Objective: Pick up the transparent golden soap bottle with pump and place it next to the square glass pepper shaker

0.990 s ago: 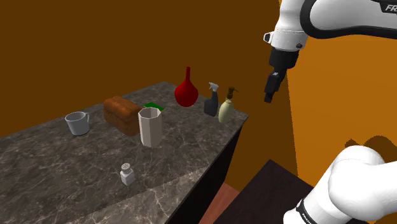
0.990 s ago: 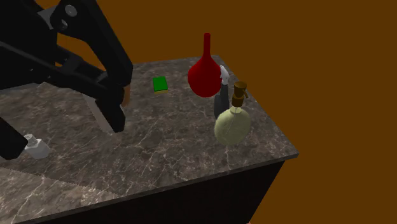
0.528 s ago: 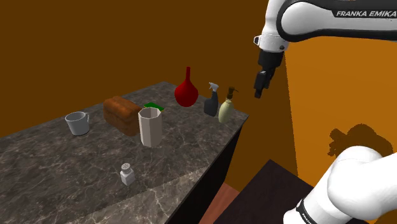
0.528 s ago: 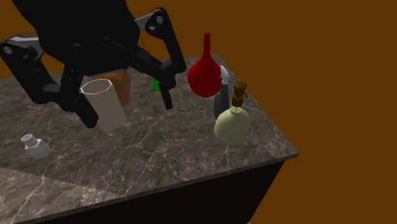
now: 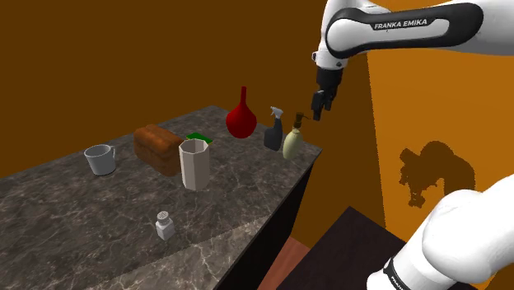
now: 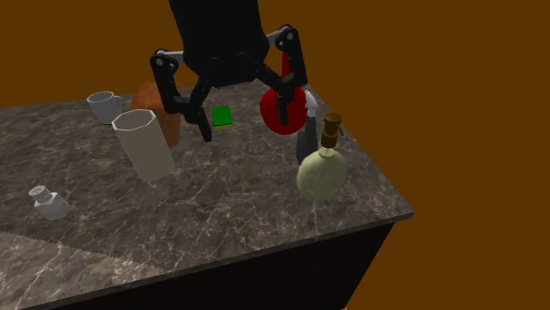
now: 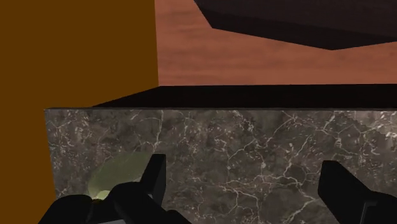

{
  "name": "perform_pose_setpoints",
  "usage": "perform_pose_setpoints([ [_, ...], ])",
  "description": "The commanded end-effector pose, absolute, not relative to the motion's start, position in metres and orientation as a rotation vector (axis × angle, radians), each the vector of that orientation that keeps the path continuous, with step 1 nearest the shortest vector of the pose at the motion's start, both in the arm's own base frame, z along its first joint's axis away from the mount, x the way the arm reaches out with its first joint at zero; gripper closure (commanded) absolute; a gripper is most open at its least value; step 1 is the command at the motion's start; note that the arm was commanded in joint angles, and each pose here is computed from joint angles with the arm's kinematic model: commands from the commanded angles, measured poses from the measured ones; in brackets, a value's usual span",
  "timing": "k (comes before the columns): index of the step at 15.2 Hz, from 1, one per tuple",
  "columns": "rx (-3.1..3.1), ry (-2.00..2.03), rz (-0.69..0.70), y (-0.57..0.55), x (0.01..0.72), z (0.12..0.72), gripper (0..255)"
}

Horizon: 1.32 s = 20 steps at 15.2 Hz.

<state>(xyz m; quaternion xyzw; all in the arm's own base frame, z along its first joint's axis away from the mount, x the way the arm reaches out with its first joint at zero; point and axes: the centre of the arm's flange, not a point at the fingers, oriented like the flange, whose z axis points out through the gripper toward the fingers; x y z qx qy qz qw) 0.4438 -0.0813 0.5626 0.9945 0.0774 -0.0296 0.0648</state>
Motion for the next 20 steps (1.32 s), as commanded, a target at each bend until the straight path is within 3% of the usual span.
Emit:
perform_pose_setpoints([
  [1,3.001,0.227,-0.094,-0.102,0.465,0.551,0],
  [20,3.008,0.167,-0.138,-0.244,0.648,0.477,0],
])
